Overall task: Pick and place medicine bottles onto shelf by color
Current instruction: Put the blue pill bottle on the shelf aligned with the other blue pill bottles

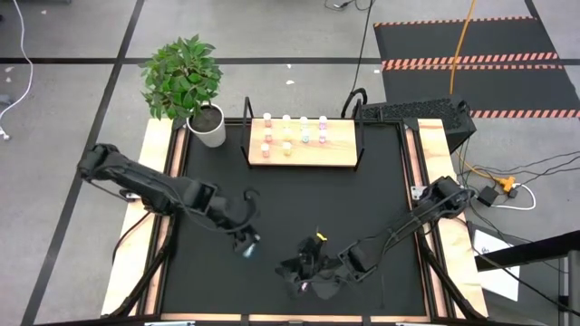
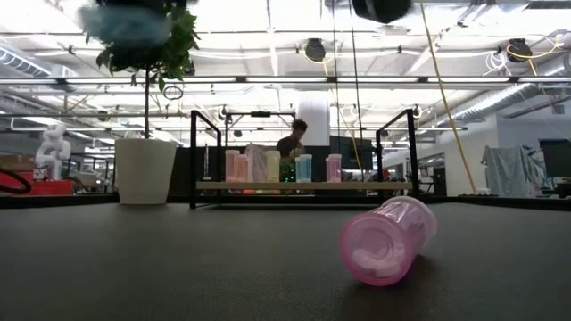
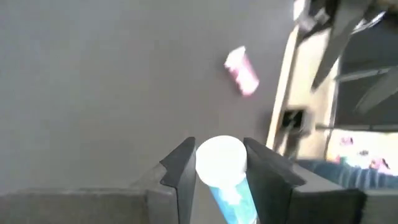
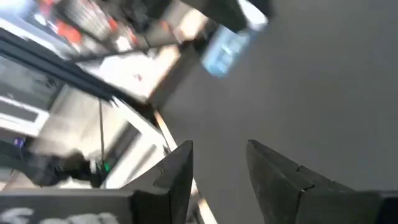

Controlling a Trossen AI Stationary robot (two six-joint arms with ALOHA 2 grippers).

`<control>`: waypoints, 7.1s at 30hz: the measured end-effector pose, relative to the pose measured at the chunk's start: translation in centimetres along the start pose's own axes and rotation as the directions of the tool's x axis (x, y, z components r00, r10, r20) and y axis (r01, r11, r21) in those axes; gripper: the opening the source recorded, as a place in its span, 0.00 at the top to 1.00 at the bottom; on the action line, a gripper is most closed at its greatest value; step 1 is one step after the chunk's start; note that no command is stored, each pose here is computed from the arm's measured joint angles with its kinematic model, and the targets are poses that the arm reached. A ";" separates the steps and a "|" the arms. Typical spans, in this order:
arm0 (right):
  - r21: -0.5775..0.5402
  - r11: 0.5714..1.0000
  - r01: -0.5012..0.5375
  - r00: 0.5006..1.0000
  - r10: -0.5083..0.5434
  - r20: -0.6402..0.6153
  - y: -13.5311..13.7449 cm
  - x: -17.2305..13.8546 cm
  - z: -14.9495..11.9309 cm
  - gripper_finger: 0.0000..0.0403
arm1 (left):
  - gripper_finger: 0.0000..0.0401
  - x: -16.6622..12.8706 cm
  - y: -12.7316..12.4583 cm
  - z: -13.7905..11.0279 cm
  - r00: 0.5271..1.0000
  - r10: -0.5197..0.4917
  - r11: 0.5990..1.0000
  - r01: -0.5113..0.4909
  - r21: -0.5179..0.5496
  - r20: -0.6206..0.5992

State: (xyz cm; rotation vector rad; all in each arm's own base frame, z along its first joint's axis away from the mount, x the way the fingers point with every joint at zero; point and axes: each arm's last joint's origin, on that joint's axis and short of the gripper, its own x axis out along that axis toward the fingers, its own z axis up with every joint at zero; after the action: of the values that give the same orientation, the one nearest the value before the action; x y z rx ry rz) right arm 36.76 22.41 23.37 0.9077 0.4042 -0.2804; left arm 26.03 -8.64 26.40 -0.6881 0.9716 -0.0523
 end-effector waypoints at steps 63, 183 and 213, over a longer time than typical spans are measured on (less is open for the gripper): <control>-0.669 0.742 0.047 0.999 -0.040 0.025 -1.1 -1.1 10.1 0.76 | 0.36 -4.1 -3.3 6.3 0.972 -0.136 0.691 -0.046 0.721 0.193; -0.380 0.900 0.213 0.948 -0.284 -0.141 -15.3 -20.0 12.4 0.44 | 0.70 3.9 18.0 27.0 0.844 0.525 0.835 -0.488 0.253 -0.105; -0.388 0.897 0.212 0.948 -0.285 -0.140 -15.3 -20.0 12.4 0.44 | 0.50 3.7 17.6 27.4 0.848 0.527 0.818 -0.490 0.302 -0.051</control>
State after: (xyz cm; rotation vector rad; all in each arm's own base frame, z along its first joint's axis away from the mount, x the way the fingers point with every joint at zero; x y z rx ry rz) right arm 15.53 4.72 28.45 0.5108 0.7327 -0.3390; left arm 44.86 18.08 24.05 -0.1460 1.2251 0.2400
